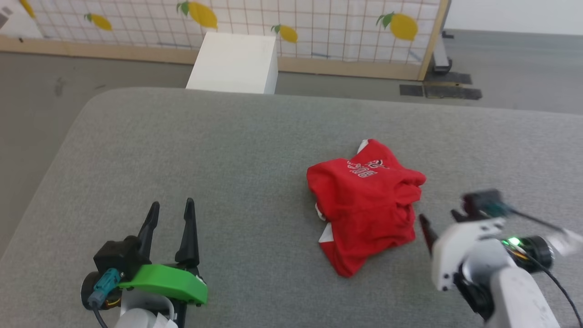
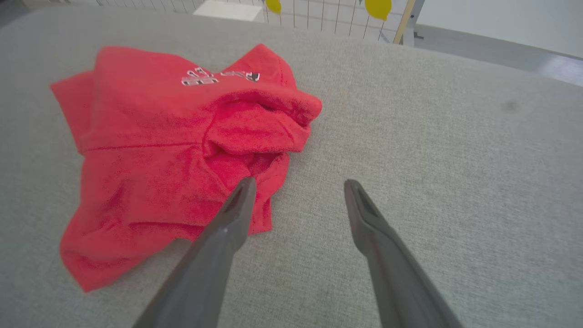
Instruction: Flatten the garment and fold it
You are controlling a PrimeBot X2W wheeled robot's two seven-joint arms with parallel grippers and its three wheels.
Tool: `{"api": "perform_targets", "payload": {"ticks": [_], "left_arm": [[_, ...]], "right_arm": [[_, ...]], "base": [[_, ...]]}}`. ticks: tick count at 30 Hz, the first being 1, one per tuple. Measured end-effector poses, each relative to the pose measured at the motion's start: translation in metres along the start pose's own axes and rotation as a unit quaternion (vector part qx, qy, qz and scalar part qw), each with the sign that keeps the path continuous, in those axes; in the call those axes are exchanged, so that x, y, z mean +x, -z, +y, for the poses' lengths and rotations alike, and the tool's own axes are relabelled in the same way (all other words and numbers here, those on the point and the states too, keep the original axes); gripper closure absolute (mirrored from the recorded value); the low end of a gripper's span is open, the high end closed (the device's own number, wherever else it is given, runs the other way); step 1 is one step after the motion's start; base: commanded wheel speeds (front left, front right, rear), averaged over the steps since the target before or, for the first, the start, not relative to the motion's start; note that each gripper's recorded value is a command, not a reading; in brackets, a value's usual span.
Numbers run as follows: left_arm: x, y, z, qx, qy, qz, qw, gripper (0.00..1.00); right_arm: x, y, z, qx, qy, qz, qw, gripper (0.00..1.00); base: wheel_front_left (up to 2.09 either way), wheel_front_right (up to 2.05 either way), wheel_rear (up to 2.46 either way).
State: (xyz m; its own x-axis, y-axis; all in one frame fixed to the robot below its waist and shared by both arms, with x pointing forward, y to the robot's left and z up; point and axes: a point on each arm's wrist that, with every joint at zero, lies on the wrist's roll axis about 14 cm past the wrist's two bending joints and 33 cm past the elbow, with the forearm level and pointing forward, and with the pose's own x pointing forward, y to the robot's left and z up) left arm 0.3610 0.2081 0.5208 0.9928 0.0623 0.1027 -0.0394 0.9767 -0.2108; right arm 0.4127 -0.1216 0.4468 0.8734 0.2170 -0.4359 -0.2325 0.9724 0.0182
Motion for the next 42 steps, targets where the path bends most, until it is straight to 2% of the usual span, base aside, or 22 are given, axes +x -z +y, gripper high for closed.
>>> {"api": "perform_targets", "payload": {"ticks": [3, 8, 12, 16, 17, 18, 19, 20, 24, 27, 29, 32, 34, 37, 40, 41, 42], "left_arm": [[0.000, 0.003, 0.003, -0.003, -0.006, 0.002, 1.000, 0.00], [-0.001, 0.009, 0.010, -0.012, -0.023, 0.009, 1.000, 0.00], [-0.001, 0.013, 0.018, -0.006, -0.034, 0.013, 0.999, 0.00], [-0.001, 0.016, 0.022, -0.007, -0.040, 0.016, 0.999, 0.00], [-0.001, 0.017, 0.023, -0.006, -0.042, 0.018, 0.999, 0.00], [-0.001, 0.018, 0.026, -0.005, -0.046, 0.019, 0.999, 0.00], [-0.001, 0.019, 0.028, -0.004, -0.048, 0.021, 0.999, 0.00], [-0.001, 0.020, 0.028, -0.004, -0.048, 0.022, 0.999, 0.00], [0.003, 0.022, 0.021, -0.008, -0.032, 0.024, 0.999, 0.00], [0.006, 0.021, 0.012, -0.014, -0.019, 0.021, 0.999, 0.00], [0.007, 0.021, 0.005, -0.017, -0.008, 0.019, 1.000, 0.00], [0.009, 0.019, -0.004, -0.021, 0.006, 0.016, 1.000, 0.00], [0.010, 0.019, -0.012, -0.025, 0.019, 0.016, 0.999, 0.00], [0.011, 0.020, -0.020, -0.028, 0.031, 0.017, 0.999, 0.00], [0.012, 0.023, -0.024, -0.030, 0.037, 0.021, 0.999, 0.00], [0.013, 0.024, -0.026, -0.031, 0.039, 0.022, 0.998, 0.00], [0.013, 0.024, -0.027, -0.032, 0.041, 0.023, 0.998, 0.00]], "right_arm": [[0.014, 0.016, 0.016, -0.040, -0.019, 0.089, 0.995, 0.00], [0.027, 0.040, 0.034, -0.089, -0.046, 0.196, 0.975, 0.00], [0.034, 0.055, 0.038, -0.106, -0.055, 0.239, 0.964, 0.00], [0.041, 0.063, 0.040, -0.107, -0.061, 0.262, 0.957, 0.00], [0.043, 0.064, 0.041, -0.105, -0.063, 0.263, 0.957, 0.43], [0.044, 0.065, 0.042, -0.101, -0.066, 0.266, 0.957, 0.75], [0.046, 0.064, 0.044, -0.098, -0.070, 0.265, 0.957, 1.00], [0.047, 0.063, 0.045, -0.094, -0.072, 0.262, 0.958, 1.00], [0.049, 0.042, 0.041, -0.037, -0.073, 0.210, 0.974, 1.00], [0.046, 0.011, 0.015, 0.006, -0.043, 0.146, 0.988, 1.00], [0.037, 0.000, -0.010, 0.032, -0.010, 0.117, 0.993, 1.00], [0.012, 0.011, -0.051, 0.070, 0.047, 0.114, 0.990, 1.00], [-0.012, 0.041, -0.071, 0.092, 0.081, 0.148, 0.981, 1.00], [-0.038, 0.082, -0.077, 0.115, 0.098, 0.196, 0.969, 1.00], [-0.047, 0.094, -0.073, 0.140, 0.095, 0.199, 0.965, 1.00], [-0.046, 0.090, -0.073, 0.150, 0.091, 0.186, 0.967, 0.61], [-0.045, 0.087, -0.073, 0.160, 0.089, 0.173, 0.968, 0.00]], "base": [[0.00, 0.00, 0.00], [0.00, 0.00, 0.00], [0.00, 0.00, 0.00], [0.00, 0.00, 0.00], [0.00, 0.00, 0.00], [0.00, 0.00, 0.00], [0.00, 0.00, 0.00], [0.00, 0.00, 0.00], [0.00, 0.00, 0.00], [0.00, 0.00, 0.00], [0.00, 0.00, 0.00], [0.00, 0.00, 0.00], [0.00, 0.00, 0.00], [0.00, 0.00, 0.00], [0.00, 0.00, 0.00], [0.00, 0.00, 0.00], [0.00, 0.00, 0.00]]}}
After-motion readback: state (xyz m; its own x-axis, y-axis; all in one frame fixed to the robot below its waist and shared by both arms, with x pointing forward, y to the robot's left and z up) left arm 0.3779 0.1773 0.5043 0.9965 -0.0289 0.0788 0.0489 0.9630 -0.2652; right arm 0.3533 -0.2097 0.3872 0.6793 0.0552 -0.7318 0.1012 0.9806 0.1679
